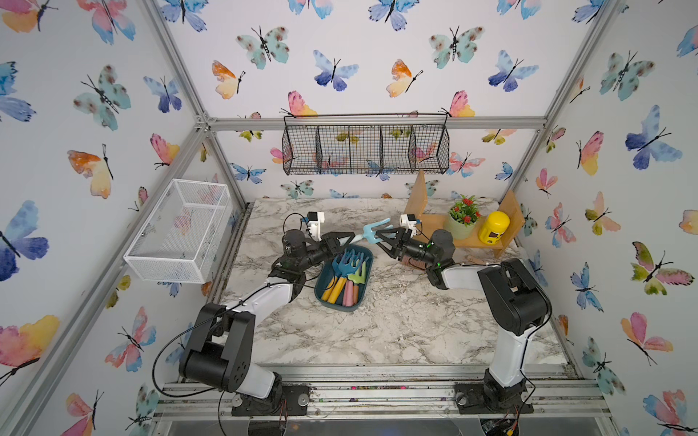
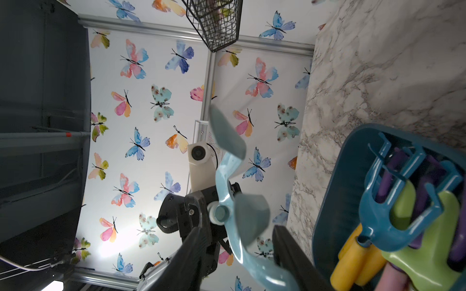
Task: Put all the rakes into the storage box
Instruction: Pick up the rake at the center of the board.
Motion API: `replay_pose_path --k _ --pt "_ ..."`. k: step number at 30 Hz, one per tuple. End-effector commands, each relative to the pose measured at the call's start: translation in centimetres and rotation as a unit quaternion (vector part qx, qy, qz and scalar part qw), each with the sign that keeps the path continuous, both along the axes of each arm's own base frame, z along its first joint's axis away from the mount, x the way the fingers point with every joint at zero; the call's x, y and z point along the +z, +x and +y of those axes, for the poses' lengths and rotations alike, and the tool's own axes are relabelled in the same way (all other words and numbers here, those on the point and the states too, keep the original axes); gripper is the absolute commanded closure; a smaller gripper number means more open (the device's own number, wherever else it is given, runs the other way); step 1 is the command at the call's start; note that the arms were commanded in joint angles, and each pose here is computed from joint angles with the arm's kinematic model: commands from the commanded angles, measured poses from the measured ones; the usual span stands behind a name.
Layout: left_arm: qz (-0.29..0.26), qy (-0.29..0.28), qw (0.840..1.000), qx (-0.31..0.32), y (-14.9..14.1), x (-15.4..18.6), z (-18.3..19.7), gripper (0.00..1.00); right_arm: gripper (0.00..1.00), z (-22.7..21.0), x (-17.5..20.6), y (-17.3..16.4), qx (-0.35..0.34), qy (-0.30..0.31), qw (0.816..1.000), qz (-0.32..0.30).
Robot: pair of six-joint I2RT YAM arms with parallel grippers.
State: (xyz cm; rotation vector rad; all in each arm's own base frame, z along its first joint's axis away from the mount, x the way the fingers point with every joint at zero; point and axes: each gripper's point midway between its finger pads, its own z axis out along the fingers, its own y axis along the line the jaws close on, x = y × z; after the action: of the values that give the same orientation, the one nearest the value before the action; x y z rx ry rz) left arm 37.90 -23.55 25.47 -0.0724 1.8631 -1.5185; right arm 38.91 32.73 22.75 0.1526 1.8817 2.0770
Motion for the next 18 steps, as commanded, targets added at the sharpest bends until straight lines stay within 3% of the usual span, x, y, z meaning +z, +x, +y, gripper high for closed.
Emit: replay_pose_path --k 1,4,7,12,18 --pt "-0.001 -0.007 1.000 -0.022 -0.6 -0.1 -0.9 1.00 0.59 -0.5 2.3 0.8 -0.031 0.044 0.998 -0.025" --pt "-0.001 -0.007 1.000 -0.026 -0.5 -0.1 -1.2 1.00 0.73 -0.5 2.6 0.8 -0.035 0.049 0.998 -0.028" --pt "-0.002 -0.005 1.000 -0.025 -0.5 -0.1 -1.1 0.97 0.81 -0.5 2.7 0.7 -0.037 0.050 0.998 -0.031" --pt "-0.004 -0.005 1.000 -0.029 -0.7 0.0 -1.2 0.53 0.85 -0.5 2.0 0.3 -0.033 0.040 0.998 -0.028" --pt "-0.006 0.018 0.999 -0.035 -0.9 -0.4 -0.9 0.40 0.86 -0.3 2.2 -0.3 -0.019 0.018 0.999 -0.043"
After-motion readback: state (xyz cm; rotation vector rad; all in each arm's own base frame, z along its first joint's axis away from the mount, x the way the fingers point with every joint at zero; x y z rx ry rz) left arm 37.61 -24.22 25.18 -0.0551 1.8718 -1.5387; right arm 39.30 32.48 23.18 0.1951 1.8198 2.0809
